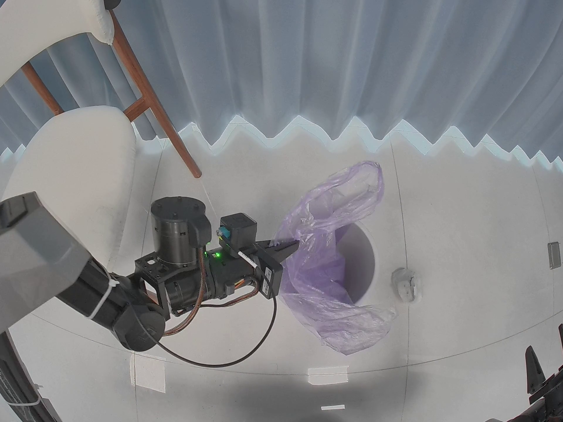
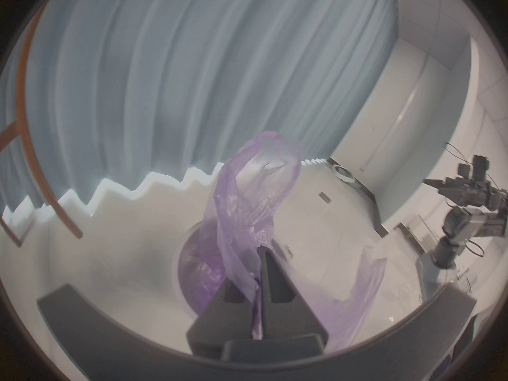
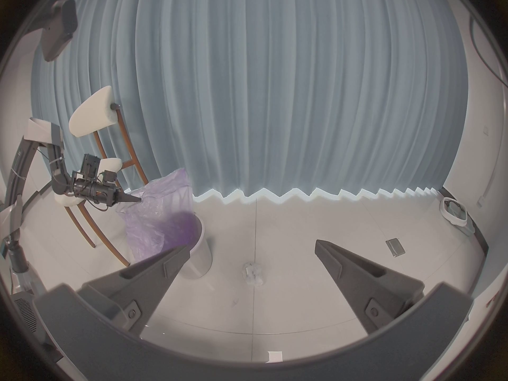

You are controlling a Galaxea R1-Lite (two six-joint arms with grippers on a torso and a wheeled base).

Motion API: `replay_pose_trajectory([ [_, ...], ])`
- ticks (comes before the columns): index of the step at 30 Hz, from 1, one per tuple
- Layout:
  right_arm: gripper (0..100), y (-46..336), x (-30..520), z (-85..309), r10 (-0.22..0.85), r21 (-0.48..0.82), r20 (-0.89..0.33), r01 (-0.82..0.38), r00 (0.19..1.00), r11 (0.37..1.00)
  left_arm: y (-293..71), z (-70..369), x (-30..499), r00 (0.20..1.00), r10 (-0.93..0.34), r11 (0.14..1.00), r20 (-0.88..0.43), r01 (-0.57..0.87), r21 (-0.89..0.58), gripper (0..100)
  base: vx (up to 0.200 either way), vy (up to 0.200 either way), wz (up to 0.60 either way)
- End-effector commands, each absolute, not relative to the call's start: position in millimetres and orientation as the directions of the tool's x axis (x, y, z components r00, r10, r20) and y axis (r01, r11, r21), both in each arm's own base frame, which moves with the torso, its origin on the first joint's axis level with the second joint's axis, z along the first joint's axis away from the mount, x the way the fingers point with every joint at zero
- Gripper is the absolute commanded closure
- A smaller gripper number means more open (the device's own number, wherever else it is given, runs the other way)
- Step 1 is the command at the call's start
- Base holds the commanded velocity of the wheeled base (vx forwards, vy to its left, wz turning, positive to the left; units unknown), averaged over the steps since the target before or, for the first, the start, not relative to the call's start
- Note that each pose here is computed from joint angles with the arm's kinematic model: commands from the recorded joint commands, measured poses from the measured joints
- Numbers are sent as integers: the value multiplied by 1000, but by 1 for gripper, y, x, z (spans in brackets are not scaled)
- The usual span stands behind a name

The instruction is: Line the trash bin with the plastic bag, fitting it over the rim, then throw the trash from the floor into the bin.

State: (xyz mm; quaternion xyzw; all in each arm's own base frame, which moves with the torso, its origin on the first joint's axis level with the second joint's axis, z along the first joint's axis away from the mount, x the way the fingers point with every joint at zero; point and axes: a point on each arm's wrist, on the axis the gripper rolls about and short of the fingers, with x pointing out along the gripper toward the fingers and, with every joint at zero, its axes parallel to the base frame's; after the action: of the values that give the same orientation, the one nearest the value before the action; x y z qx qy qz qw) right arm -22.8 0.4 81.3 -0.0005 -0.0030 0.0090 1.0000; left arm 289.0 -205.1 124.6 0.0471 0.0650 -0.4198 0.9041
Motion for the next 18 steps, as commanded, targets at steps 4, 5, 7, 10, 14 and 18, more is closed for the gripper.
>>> replay_pose_trajectory([
  [4,0,1,-23,76,28,-11,2,-28,1000,1000,-221,154,270,552,-819,547,-157,834,76,100,0,0,0],
  [5,0,1,-23,76,28,-8,3,-28,1000,1000,-225,148,268,539,-820,535,-192,841,78,100,0,0,0],
  [7,0,1,-24,85,31,-3,40,-31,999,1000,-227,147,265,536,-821,525,-198,844,107,100,0,0,0],
  [10,0,0,-9,149,123,27,101,-127,987,992,-227,150,265,557,-808,543,-191,830,126,100,0,0,0],
  [14,0,9,23,158,356,261,-144,-312,923,913,-228,153,269,581,-795,564,-175,814,138,100,0,0,0],
  [18,0,35,63,178,503,501,-316,-309,804,809,-227,153,269,599,-781,582,-178,801,141,100,0,0,0],
])
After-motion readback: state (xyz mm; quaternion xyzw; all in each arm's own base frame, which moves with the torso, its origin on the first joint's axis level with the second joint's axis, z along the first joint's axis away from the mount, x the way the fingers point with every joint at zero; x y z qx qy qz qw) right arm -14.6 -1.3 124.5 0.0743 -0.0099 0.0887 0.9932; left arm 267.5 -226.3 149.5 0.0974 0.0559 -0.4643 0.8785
